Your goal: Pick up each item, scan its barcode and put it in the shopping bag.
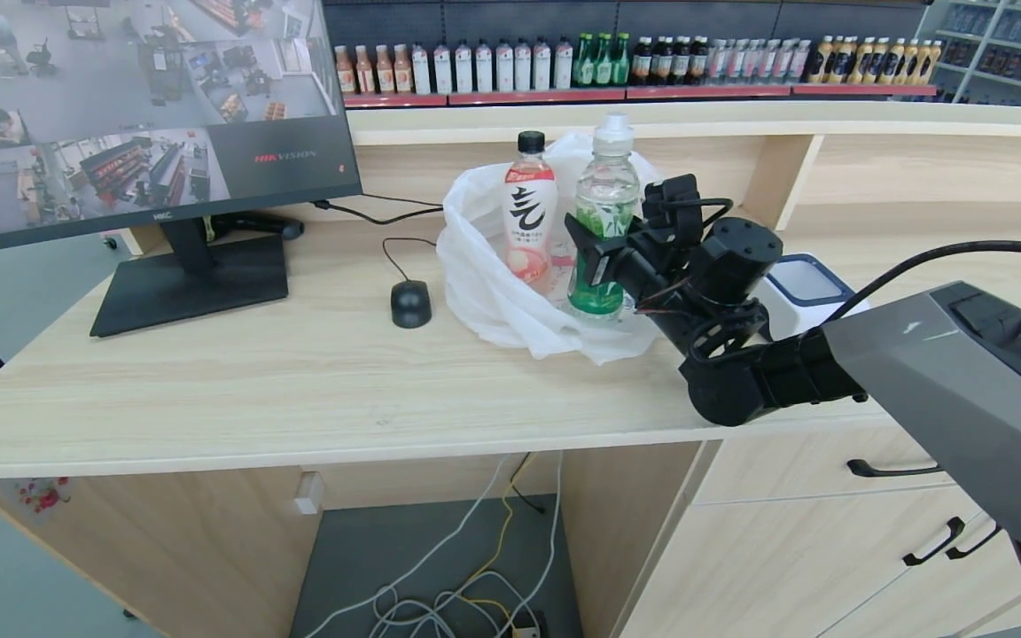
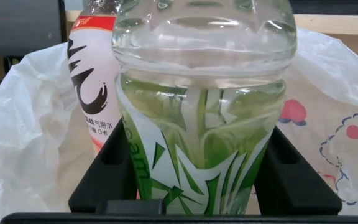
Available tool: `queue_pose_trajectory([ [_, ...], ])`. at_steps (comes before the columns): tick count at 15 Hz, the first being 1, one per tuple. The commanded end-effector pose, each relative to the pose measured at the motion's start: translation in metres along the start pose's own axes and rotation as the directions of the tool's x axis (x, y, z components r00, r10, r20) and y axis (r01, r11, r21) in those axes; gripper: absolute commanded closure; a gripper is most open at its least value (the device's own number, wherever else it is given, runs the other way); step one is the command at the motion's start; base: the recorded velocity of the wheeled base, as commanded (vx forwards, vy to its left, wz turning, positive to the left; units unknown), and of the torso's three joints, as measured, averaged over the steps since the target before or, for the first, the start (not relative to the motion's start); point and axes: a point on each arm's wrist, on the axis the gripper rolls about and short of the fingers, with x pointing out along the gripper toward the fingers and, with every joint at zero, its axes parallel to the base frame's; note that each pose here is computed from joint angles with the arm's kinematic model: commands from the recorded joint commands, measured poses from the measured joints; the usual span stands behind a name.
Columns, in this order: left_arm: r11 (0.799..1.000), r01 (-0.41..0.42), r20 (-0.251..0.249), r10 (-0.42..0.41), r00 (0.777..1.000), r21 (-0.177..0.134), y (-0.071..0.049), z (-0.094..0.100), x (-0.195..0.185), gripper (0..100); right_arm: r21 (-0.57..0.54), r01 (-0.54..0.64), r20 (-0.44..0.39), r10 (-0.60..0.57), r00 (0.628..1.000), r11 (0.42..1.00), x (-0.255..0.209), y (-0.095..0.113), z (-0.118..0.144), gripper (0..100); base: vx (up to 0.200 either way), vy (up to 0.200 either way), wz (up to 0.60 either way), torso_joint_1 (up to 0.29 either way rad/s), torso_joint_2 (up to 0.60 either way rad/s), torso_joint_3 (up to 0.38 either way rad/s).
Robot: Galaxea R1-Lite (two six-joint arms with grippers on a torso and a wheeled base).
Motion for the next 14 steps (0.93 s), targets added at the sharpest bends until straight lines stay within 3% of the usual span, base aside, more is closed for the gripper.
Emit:
queue_pose_trajectory([
  [1,1.000,0.000,0.000,0.000,1.000,-0.001,0.000,0.000,0.000,0,-0.001,0.000,-0.001,0.000,1.000,1.000,-0.001,-0.001,0.001,100,0.000,0.000,0.00,0.000,0.00,0.000],
  [9,1.000,0.000,0.000,0.000,1.000,0.001,0.000,0.000,0.000,0,-0.003,0.003,0.008,-0.003,1.000,1.000,-0.003,-0.001,0.002,100,0.000,0.000,0.00,0.000,0.00,0.000],
  [10,1.000,0.000,0.000,0.000,1.000,-0.001,0.000,0.000,0.000,0,-0.002,0.005,0.015,-0.004,1.000,1.000,-0.003,-0.002,0.005,0,0.000,0.000,0.00,0.000,0.00,0.000],
  [14,1.000,0.000,0.000,0.000,1.000,-0.001,0.000,0.000,0.000,0,0.027,0.005,0.083,-0.007,0.997,1.000,-0.003,-0.001,0.017,0,0.000,0.000,0.00,0.000,0.00,0.000],
])
